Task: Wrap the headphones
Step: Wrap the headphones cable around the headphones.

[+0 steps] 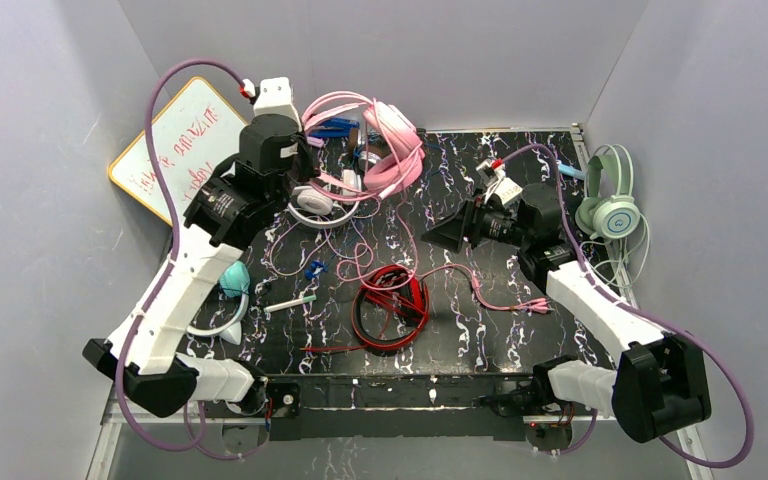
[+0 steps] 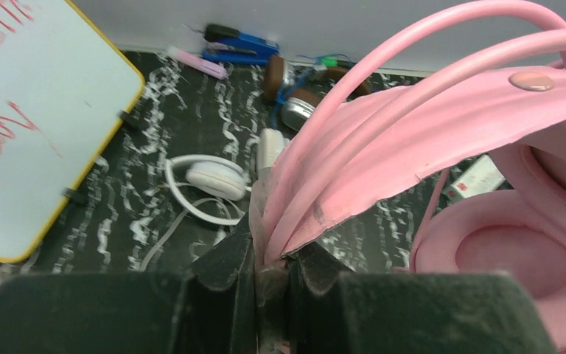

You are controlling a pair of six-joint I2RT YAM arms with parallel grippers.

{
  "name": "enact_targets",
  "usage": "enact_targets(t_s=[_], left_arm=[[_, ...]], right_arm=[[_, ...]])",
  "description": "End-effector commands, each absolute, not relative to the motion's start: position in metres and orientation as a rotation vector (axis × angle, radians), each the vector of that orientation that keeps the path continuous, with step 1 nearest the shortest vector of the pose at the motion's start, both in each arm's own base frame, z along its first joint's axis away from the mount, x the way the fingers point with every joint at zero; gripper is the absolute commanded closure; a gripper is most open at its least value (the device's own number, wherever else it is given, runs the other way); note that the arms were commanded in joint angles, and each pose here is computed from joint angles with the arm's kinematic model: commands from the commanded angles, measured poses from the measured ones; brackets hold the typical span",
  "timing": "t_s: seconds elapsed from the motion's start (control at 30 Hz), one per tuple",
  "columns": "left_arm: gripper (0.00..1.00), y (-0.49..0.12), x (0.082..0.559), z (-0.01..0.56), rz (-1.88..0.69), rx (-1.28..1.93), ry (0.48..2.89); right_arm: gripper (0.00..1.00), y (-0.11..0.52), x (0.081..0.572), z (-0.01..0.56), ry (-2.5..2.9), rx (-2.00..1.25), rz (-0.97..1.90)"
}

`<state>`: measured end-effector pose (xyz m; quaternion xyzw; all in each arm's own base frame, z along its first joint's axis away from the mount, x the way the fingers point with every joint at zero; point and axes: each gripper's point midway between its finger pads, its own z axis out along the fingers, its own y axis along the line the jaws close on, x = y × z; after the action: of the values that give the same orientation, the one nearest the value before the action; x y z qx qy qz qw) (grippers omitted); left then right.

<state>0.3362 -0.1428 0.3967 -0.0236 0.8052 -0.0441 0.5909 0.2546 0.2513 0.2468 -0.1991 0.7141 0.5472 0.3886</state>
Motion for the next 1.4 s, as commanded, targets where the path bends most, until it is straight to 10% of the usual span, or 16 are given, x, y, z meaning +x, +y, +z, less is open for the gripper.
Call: enact_targets(t_s=[0.0,1.03,1.37], left_arm=[[1.0,-0.172,0.327,0.414,-0.471,-0.212,1.883],[1.0,-0.212,0.326,0.471,-0.826,-0.299,1.865],[1.0,-0.211,0.329,0.464,-0.819,-0.332,1.892]], right_arm=[[0.09,0.247,0.266,0.25,1.757,-0.499,1.302],[0.12,0.316,0.232,0.161,1.786,-0.518,1.444],[0.65,0.329,0.238,0.167,1.727,-0.519,1.511]])
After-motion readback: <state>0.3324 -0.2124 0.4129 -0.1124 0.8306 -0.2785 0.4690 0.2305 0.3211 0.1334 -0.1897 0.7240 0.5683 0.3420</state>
